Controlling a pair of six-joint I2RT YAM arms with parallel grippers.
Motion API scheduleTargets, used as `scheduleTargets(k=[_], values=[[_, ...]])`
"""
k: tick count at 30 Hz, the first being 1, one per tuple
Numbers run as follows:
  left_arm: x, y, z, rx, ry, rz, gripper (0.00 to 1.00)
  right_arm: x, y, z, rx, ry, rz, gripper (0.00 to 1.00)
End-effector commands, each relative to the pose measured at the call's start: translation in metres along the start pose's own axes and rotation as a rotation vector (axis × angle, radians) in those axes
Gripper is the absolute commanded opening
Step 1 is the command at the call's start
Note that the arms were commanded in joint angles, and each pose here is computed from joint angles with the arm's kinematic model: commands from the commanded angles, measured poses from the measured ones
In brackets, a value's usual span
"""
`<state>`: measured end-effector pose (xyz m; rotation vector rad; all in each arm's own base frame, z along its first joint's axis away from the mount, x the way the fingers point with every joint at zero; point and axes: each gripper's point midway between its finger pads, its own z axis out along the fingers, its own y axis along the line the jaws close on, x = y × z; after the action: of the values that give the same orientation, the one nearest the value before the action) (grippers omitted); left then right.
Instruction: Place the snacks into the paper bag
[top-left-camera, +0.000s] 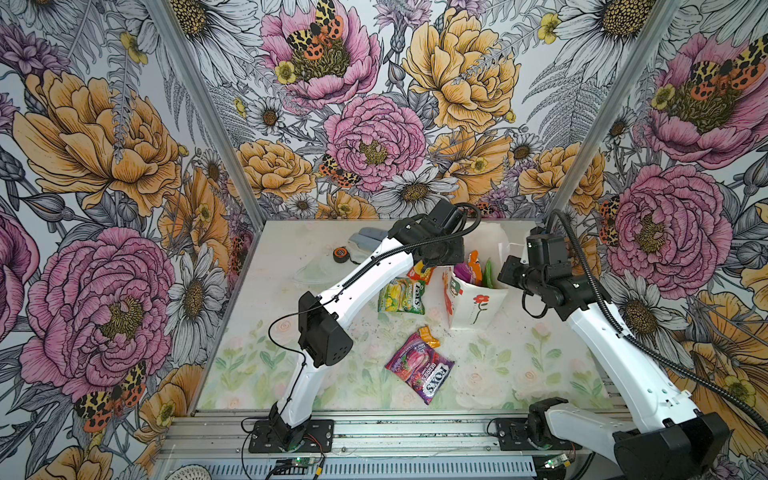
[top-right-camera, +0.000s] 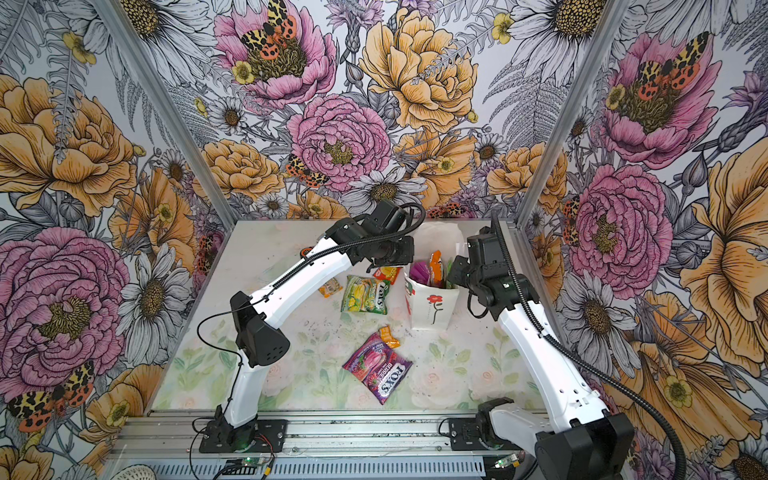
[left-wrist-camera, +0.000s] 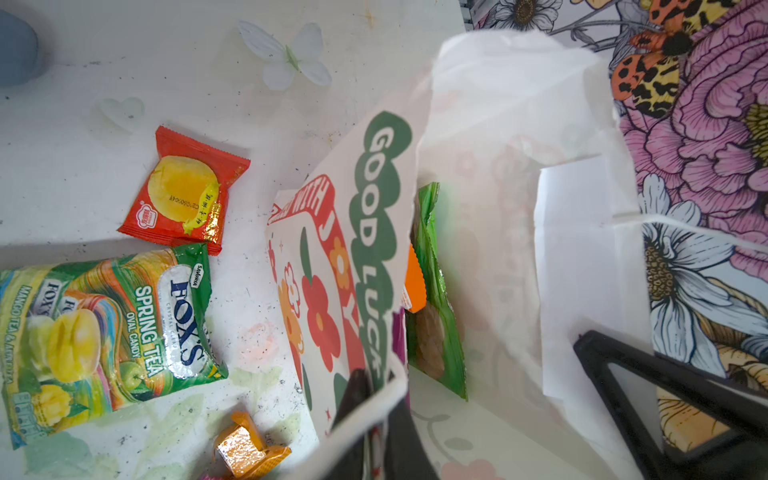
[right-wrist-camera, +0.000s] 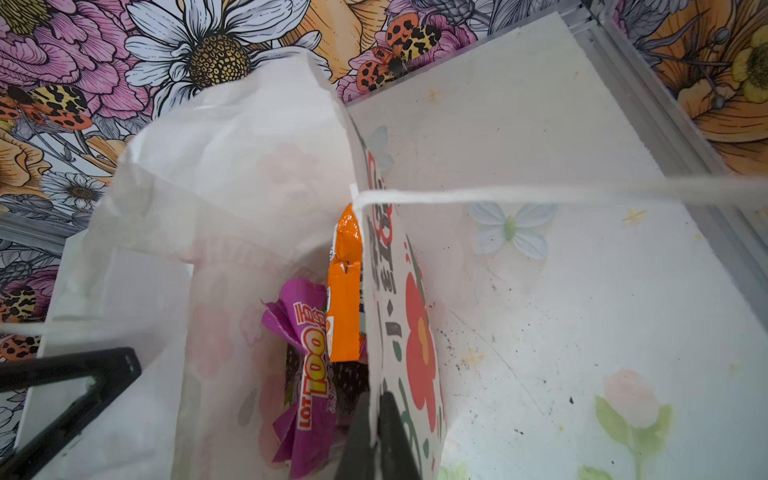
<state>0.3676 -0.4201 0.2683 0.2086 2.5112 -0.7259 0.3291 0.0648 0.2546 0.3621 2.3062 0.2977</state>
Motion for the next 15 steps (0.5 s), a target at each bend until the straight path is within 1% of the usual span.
scheduleTargets(k=[1, 5, 8, 9, 11, 15], values=[[-0.022, -0.016, -0.018, 0.062, -0.079, 0.016, 0.25, -0.010, 0.006, -0.005, -0.024, -0.023, 0.018, 0.00], [-0.032, -0.019, -0.036, 0.070, -0.122, 0.031, 0.40, -0.013, 0.007, -0.008, -0.031, -0.036, 0.014, 0.00], [-0.037, -0.024, -0.050, 0.087, -0.145, 0.041, 0.47, -0.014, 0.008, -0.009, -0.035, -0.043, 0.011, 0.00], [-0.038, -0.025, -0.054, 0.088, -0.153, 0.043, 0.52, -0.014, 0.008, -0.009, -0.036, -0.044, 0.010, 0.00], [-0.037, -0.029, -0.063, 0.094, -0.167, 0.054, 0.59, -0.015, 0.008, -0.010, -0.038, -0.048, 0.006, 0.00], [-0.038, -0.036, -0.081, 0.105, -0.197, 0.067, 0.69, -0.017, 0.007, -0.011, -0.032, -0.059, -0.001, 0.00]])
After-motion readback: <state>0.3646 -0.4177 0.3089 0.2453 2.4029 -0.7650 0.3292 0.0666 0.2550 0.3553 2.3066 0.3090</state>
